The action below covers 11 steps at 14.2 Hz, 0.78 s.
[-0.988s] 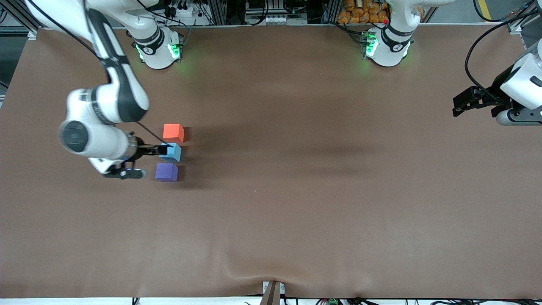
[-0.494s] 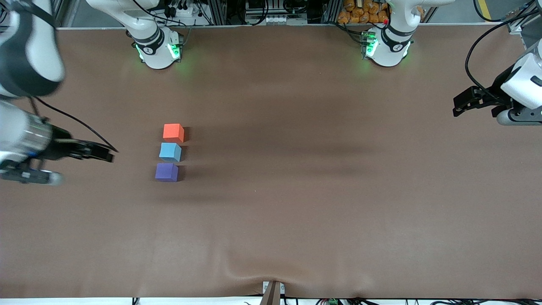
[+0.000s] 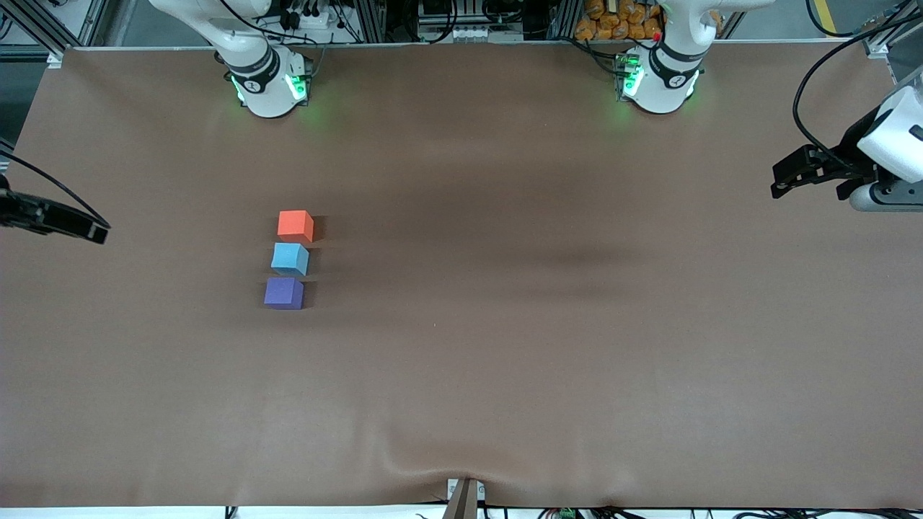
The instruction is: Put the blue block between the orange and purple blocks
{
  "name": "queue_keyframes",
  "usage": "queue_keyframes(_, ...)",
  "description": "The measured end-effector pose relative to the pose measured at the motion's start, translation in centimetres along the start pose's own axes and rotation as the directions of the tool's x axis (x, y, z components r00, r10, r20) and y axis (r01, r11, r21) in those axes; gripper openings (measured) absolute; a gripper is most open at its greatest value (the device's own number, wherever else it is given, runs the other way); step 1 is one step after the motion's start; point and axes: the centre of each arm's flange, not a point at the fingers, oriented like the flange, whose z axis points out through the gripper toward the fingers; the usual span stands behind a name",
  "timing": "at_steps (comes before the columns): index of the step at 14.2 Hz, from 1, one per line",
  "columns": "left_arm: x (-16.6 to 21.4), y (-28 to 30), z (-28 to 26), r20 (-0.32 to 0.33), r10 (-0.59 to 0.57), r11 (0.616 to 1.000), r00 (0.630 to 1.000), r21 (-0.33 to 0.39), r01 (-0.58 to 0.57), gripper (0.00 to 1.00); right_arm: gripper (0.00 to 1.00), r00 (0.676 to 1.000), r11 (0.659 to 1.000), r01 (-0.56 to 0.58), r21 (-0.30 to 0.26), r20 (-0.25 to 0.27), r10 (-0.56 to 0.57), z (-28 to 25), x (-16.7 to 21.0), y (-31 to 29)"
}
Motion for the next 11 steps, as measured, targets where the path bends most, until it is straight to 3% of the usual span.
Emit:
queue_keyframes(3, 0.0, 0.0, -0.1, -0.002, 0.001, 1.0, 1.0, 0.0, -0.001, 1.0, 1.0, 1.0, 0.999, 0.02, -0.029, -0.011, -0.02, -3.2, -3.5, 0.1)
queue_keyframes(11, 0.0, 0.1, -0.1, -0.003, 0.002, 1.0, 1.0, 0.0, -0.002, 1.0, 1.0, 0.998, 0.996, 0.064, -0.067, 0.009, -0.064, -0.8, -5.9, -1.5)
